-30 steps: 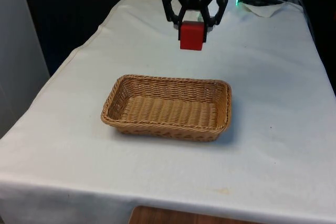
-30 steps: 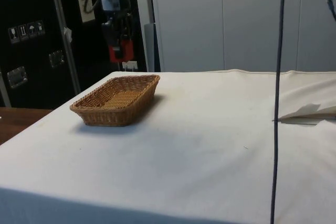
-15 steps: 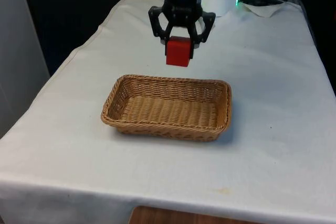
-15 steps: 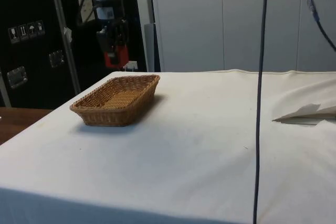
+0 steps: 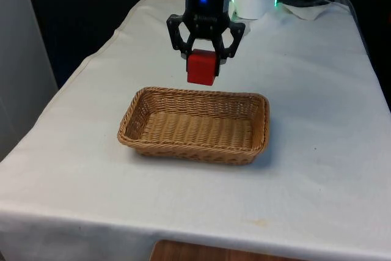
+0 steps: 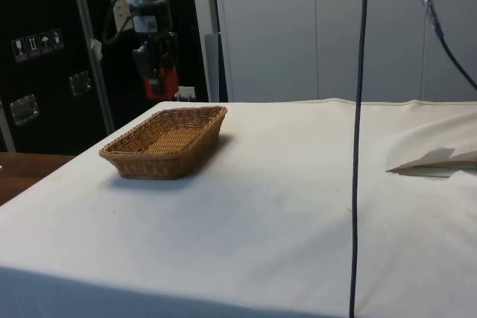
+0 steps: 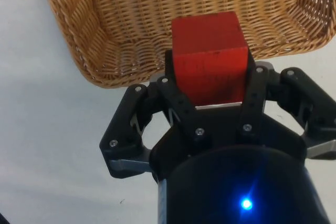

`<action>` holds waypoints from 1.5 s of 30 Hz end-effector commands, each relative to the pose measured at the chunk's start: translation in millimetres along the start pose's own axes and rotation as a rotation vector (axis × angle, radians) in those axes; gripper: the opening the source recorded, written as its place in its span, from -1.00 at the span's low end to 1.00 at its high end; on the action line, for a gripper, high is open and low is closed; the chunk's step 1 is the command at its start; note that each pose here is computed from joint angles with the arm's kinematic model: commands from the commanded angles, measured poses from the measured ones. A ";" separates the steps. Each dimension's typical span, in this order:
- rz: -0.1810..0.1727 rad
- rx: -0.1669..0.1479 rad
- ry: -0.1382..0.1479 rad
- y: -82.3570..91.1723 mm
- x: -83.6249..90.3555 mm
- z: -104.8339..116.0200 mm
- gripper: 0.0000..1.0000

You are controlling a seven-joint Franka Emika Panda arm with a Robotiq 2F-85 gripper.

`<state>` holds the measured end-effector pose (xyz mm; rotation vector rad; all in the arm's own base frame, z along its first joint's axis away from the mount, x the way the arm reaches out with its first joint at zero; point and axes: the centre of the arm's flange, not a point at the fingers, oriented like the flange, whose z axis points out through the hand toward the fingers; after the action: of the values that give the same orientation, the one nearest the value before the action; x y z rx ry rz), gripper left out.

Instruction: Pick up the cube and place it into the basket.

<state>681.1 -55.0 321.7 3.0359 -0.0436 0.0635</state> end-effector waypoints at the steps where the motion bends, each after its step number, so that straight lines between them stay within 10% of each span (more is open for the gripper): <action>1: 0.000 0.002 -0.001 0.1 -0.2 -0.4 -1.00; 45: 0.005 0.008 0.008 -5.9 4.8 49.8 -1.00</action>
<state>687.1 -54.8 275.7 3.0329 -0.0521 0.0681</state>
